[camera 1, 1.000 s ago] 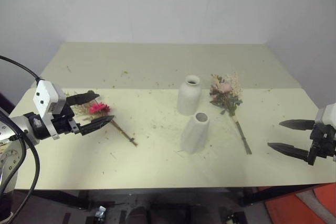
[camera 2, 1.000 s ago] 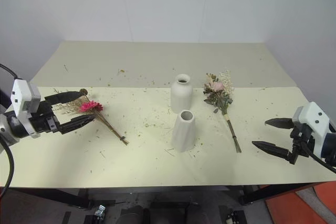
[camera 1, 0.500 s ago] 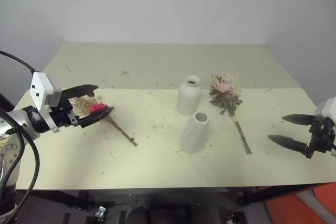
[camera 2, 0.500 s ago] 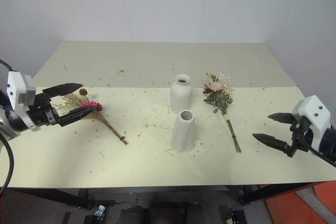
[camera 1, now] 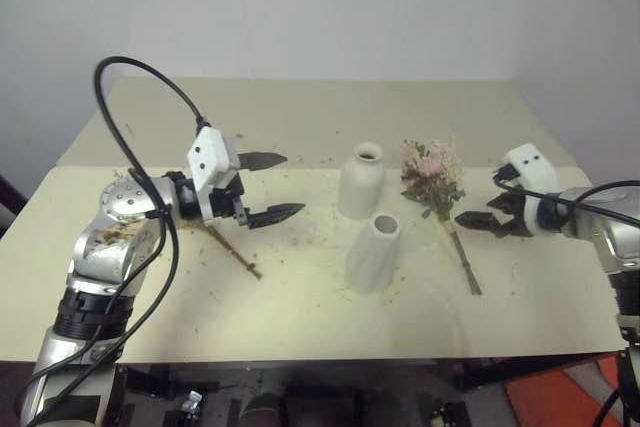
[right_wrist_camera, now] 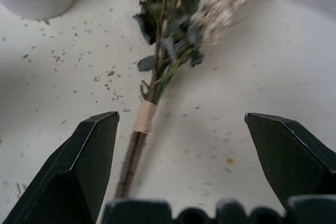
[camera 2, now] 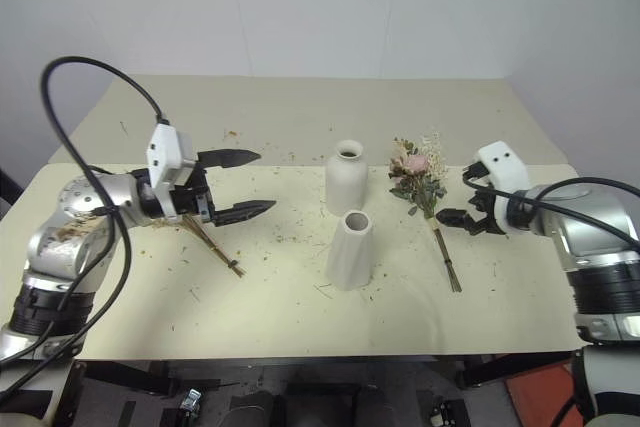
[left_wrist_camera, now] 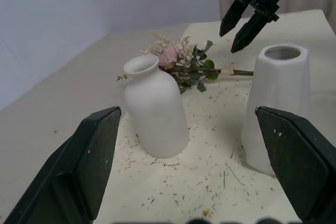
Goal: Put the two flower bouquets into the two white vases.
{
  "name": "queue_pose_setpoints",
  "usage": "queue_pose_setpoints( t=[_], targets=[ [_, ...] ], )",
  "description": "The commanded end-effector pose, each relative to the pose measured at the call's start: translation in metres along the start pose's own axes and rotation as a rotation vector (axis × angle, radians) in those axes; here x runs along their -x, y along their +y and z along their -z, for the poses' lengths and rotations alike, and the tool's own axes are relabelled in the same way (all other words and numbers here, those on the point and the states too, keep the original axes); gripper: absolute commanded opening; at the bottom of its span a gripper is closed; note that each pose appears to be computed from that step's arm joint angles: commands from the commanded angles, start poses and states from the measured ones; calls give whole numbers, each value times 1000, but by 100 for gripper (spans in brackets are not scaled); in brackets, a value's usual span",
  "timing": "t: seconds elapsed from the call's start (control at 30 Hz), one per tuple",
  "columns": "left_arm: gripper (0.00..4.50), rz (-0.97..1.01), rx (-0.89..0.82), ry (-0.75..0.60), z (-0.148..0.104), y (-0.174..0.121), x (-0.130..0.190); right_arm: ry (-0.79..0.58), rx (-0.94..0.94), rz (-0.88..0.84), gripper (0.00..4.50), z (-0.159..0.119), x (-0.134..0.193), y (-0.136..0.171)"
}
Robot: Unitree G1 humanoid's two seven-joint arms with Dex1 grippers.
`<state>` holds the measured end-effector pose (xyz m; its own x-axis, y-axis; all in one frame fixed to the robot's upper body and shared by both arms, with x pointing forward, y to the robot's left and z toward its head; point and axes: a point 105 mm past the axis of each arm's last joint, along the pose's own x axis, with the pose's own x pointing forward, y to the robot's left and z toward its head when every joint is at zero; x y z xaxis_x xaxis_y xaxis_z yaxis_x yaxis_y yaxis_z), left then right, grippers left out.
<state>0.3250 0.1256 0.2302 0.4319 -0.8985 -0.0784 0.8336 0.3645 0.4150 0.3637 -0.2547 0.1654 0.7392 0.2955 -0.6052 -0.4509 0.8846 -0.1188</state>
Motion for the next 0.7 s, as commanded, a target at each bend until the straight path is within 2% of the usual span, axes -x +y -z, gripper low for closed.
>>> queue_pose_setpoints(
  t=[0.03,0.17,0.27,0.43,0.6,0.63,0.7],
  targets=[
    [444,4,-53,-15,-4,3,-13,32,-7,19,450,-2,-10,2],
    [444,11,-52,-26,-3,-1,-22,52,-17,-6,450,2,-24,10],
    [450,6,-43,-25,0,-3,-23,55,-16,-2,395,1,-29,10],
    [450,-24,-33,3,8,-2,-17,43,-35,14,219,-10,-35,5],
    [450,-56,-27,5,9,-2,-15,75,-34,33,46,-9,-39,-1],
    [450,-59,-27,9,10,-2,-15,75,-42,33,26,-9,-39,-2],
    [450,-67,-26,18,13,-3,-15,69,-49,66,25,-11,-38,-8]
  ],
)
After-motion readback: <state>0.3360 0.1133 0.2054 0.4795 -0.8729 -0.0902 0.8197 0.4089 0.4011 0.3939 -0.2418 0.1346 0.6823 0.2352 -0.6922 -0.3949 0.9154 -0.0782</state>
